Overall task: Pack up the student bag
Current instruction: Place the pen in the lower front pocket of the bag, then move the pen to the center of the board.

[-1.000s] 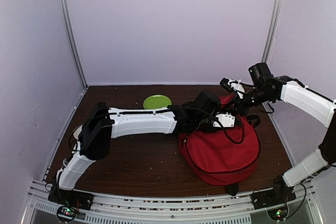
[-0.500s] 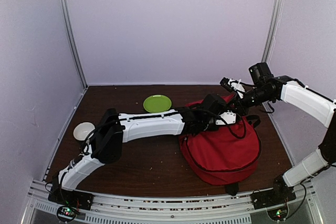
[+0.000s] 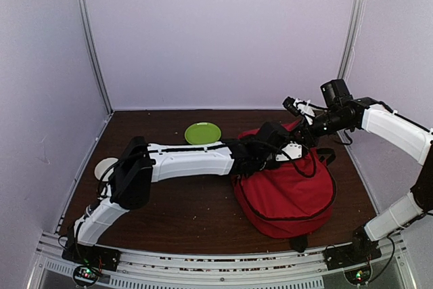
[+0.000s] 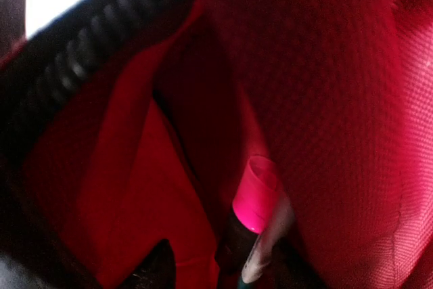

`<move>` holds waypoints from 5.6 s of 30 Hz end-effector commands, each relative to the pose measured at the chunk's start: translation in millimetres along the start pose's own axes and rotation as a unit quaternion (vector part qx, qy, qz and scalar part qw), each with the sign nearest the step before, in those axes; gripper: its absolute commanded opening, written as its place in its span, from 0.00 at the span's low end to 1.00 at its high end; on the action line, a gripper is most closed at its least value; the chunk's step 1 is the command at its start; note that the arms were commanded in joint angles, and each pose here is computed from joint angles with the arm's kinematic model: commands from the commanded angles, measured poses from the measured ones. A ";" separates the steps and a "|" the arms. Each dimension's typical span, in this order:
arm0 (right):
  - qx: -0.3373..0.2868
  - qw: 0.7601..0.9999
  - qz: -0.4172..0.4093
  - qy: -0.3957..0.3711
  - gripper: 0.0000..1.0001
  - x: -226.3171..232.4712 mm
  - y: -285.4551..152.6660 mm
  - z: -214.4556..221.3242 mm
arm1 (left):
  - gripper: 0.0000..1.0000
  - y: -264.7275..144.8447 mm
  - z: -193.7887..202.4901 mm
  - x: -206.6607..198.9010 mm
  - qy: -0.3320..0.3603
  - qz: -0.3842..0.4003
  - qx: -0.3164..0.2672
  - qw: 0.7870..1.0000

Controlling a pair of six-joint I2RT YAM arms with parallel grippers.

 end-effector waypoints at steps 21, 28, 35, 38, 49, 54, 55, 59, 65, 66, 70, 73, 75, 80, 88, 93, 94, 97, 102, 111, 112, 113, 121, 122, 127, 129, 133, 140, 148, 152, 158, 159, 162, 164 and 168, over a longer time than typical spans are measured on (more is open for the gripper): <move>0.007 1.000 -0.020 0.008 0.00 10.9 -5.5 4.0 | 0.48 -151.7 -33.8 27.4 -0.146 -0.003 -0.170 0.975; 0.007 1.000 -0.025 0.009 0.00 10.7 -3.6 4.5 | 0.50 -165.8 25.8 47.1 -0.320 -0.073 0.000 0.945; 0.011 0.999 -0.029 0.011 0.00 10.9 -1.5 6.9 | 0.48 -146.1 108.3 64.0 -0.542 -0.034 0.171 0.822; 0.011 0.999 -0.028 0.010 0.00 11.2 -2.3 6.6 | 0.48 -138.7 140.9 66.5 -0.613 -0.022 0.198 0.764; 0.012 0.999 -0.030 0.006 0.00 12.8 -3.0 7.7 | 0.49 -101.5 215.4 74.4 -0.727 -0.057 0.334 0.598; 0.010 0.999 -0.032 0.006 0.00 14.3 -3.9 8.1 | 0.48 -80.7 240.2 70.1 -0.768 -0.047 0.365 0.524; 0.010 0.999 -0.032 0.006 0.00 14.3 -3.6 8.3 | 0.48 -79.1 244.1 69.6 -0.775 -0.047 0.369 0.511; 0.012 0.999 -0.033 0.006 0.00 14.3 -3.0 9.2 | 0.47 -67.7 258.3 65.4 -0.791 -0.049 0.384 0.473; 0.013 0.999 -0.036 0.006 0.00 14.6 -1.8 10.3 | 0.47 -52.8 276.0 57.6 -0.796 -0.047 0.424 0.429; 0.014 0.999 -0.036 0.006 0.00 14.4 -1.9 10.5 | 0.48 -50.3 280.4 55.2 -0.796 -0.048 0.434 0.420; 0.015 0.999 -0.037 0.005 0.00 15.0 -1.6 11.1 | 0.48 -42.6 294.7 46.6 -0.803 -0.049 0.457 0.379; 0.016 0.999 -0.039 0.005 0.00 14.5 -0.4 11.5 | 0.46 -37.8 300.8 42.6 -0.804 -0.054 0.463 0.368; 0.017 0.999 -0.041 0.006 0.00 14.6 0.2 12.1 | 0.46 -36.8 304.0 42.9 -0.805 -0.060 0.467 0.362; 0.018 0.999 -0.043 0.007 0.00 14.6 1.2 12.9 | 0.38 -32.3 308.8 42.7 -0.806 -0.069 0.468 0.355; 0.019 0.999 -0.045 0.005 0.00 15.7 0.3 13.0 | 0.14 -34.3 316.8 34.3 -0.786 -0.059 0.499 0.361; 0.018 0.999 -0.048 0.004 0.00 16.2 0.3 13.2 | 0.10 -46.8 322.4 27.9 -0.754 -0.047 0.529 0.386; 0.018 0.999 -0.048 0.004 0.00 16.3 0.5 13.3 | 0.05 -50.8 323.9 24.6 -0.748 -0.040 0.536 0.389; 0.018 0.999 -0.049 0.003 0.00 16.7 -0.1 13.2 | 0.02 -65.5 326.8 14.9 -0.733 -0.025 0.553 0.395; 0.017 0.999 -0.050 0.003 0.00 17.3 -0.2 13.3 | 0.00 -92.1 314.2 -3.6 -0.680 0.039 0.551 0.482; 0.023 0.998 -0.058 0.010 0.00 15.0 4.9 15.5 | 0.00 -140.7 241.9 -39.8 -0.513 0.162 0.467 0.702; 0.023 0.998 -0.058 0.011 0.00 15.2 5.0 15.4 | 0.00 -145.4 237.6 -52.3 -0.504 0.191 0.456 0.708; 0.024 0.998 -0.058 0.011 0.00 15.3 5.3 15.7 | 0.00 -150.4 236.9 -62.0 -0.499 0.208 0.449 0.712; 0.023 0.998 -0.063 0.016 0.00 15.0 7.1 16.0 | 0.17 -189.0 215.8 -54.0 -0.474 0.212 0.380 0.765; 0.023 0.998 -0.064 0.017 0.00 14.8 7.3 16.1 | 0.26 -192.8 211.8 -41.9 -0.477 0.196 0.365 0.775; 0.021 0.998 -0.065 0.017 0.00 15.9 5.7 15.0 | 0.56 -195.4 223.9 11.7 -0.527 0.087 0.368 0.761; 0.021 0.998 -0.062 0.016 0.00 16.1 4.6 14.5 | 0.56 -190.1 242.2 23.6 -0.578 0.066 0.388 0.715; 0.018 0.998 -0.057 0.011 0.00 16.3 2.0 12.9 | 0.50 -174.8 267.2 38.7 -0.651 0.082 0.399 0.640; 0.019 0.998 -0.053 0.007 0.00 17.0 0.5 13.1 | 0.48 -147.0 270.4 54.2 -0.654 0.079 0.418 0.626; 0.019 0.998 -0.055 0.003 0.00 18.1 0.2 13.6 | 0.45 -117.9 285.2 31.3 -0.655 0.112 0.451 0.596; 0.020 0.998 -0.056 0.003 0.00 17.8 0.8 14.5 | 0.43 -110.1 290.7 23.5 -0.651 0.121 0.460 0.592; 0.024 0.998 -0.058 0.004 0.00 17.5 2.0 15.7 | 0.37 -100.3 291.1 12.5 -0.650 0.154 0.454 0.589; 0.023 0.998 -0.058 0.004 0.00 17.7 1.8 15.3 | 0.37 -98.3 290.8 10.0 -0.651 0.162 0.452 0.588; 0.023 0.998 -0.059 0.005 0.00 17.7 2.5 15.8 | 0.39 -95.0 289.3 2.6 -0.652 0.183 0.450 0.582; 0.024 0.998 -0.059 0.006 0.00 17.6 2.5 16.2 | 0.39 -94.4 289.2 -0.2 -0.651 0.191 0.448 0.582; 0.025 0.998 -0.061 0.008 0.00 17.4 3.6 16.4 | 0.39 -93.6 286.6 -2.5 -0.641 0.201 0.443 0.594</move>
Point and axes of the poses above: each gripper's point midway between its finger pads, its own y axis out along the fingers, its own x axis along the line the jaws close on, z = x × y, the point moved 8 cm from there along -y, back along the fingers, and after that the axes turned 6 degrees about -y, right-handed, at the moved point
